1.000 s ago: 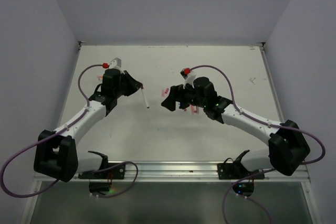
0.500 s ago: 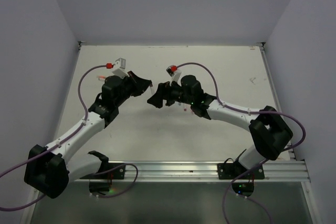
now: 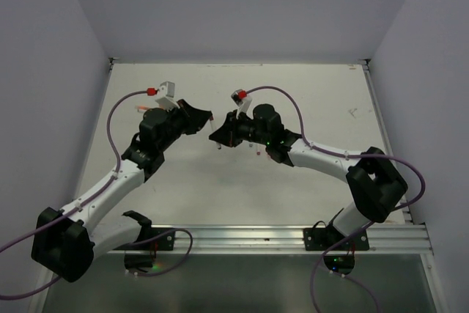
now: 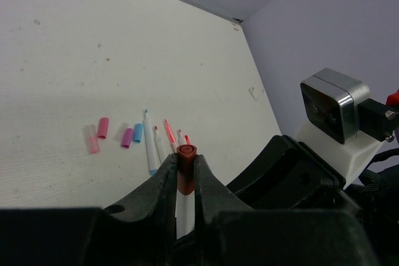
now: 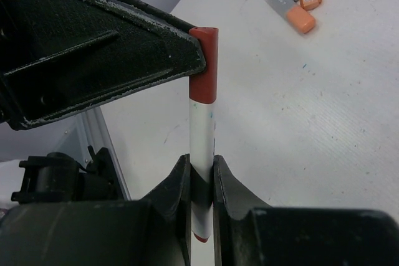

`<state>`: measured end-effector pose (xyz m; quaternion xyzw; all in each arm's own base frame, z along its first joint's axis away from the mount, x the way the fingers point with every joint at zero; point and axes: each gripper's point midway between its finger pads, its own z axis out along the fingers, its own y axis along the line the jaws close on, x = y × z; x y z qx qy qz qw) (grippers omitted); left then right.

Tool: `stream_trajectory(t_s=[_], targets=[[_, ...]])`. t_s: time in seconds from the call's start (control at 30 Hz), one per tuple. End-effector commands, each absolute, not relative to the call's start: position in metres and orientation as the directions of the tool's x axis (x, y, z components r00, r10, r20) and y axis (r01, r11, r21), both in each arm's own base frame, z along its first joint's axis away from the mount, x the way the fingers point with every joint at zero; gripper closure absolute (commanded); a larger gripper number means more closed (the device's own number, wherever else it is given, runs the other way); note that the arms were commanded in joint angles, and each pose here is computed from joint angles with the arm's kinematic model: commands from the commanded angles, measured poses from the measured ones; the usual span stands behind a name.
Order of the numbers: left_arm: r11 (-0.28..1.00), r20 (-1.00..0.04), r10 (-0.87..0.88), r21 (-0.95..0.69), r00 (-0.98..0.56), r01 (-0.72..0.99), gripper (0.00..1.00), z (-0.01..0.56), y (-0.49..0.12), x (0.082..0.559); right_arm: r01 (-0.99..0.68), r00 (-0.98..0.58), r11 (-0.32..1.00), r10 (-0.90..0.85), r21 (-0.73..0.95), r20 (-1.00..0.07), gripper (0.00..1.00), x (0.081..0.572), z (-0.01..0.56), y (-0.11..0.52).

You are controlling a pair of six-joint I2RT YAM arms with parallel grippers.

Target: Open the pen caps

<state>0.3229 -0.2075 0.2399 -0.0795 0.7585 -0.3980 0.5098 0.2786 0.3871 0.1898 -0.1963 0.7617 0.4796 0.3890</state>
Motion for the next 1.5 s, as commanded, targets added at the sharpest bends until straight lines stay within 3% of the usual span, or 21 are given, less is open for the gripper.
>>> stream_trajectory(t_s=[0.0,0.3,0.9,1.17,1.47], targets=[[0.646,-0.742,-0.509,-0.664,-0.435,0.377,0.77,0.26,-0.217,0.322,-0.731,-0.555,0.425,0.086,0.534,-0.828,1.0,0.276,0.218,0.388],[0.628,-0.742,-0.47,-0.661,-0.477,0.41,0.64,0.255,-0.229,0.323,-0.755,-0.525,0.437,0.045,0.49,-0.85,1.0,0.273,0.216,0.383],[0.646,-0.75,-0.472,-0.651,-0.463,0.398,0.64,0.259,-0.228,0.331,-0.76,-0.522,0.457,-0.003,0.463,-0.853,1.0,0.274,0.206,0.382],[0.636,-0.741,-0.458,-0.659,-0.491,0.402,0.74,0.252,-0.232,0.329,-0.765,-0.509,0.462,-0.007,0.448,-0.861,1.0,0.275,0.21,0.382],[0.638,-0.746,-0.445,-0.652,-0.495,0.409,0.69,0.247,-0.233,0.327,-0.767,-0.504,0.46,0.0,0.447,-0.864,1.0,0.276,0.214,0.383]])
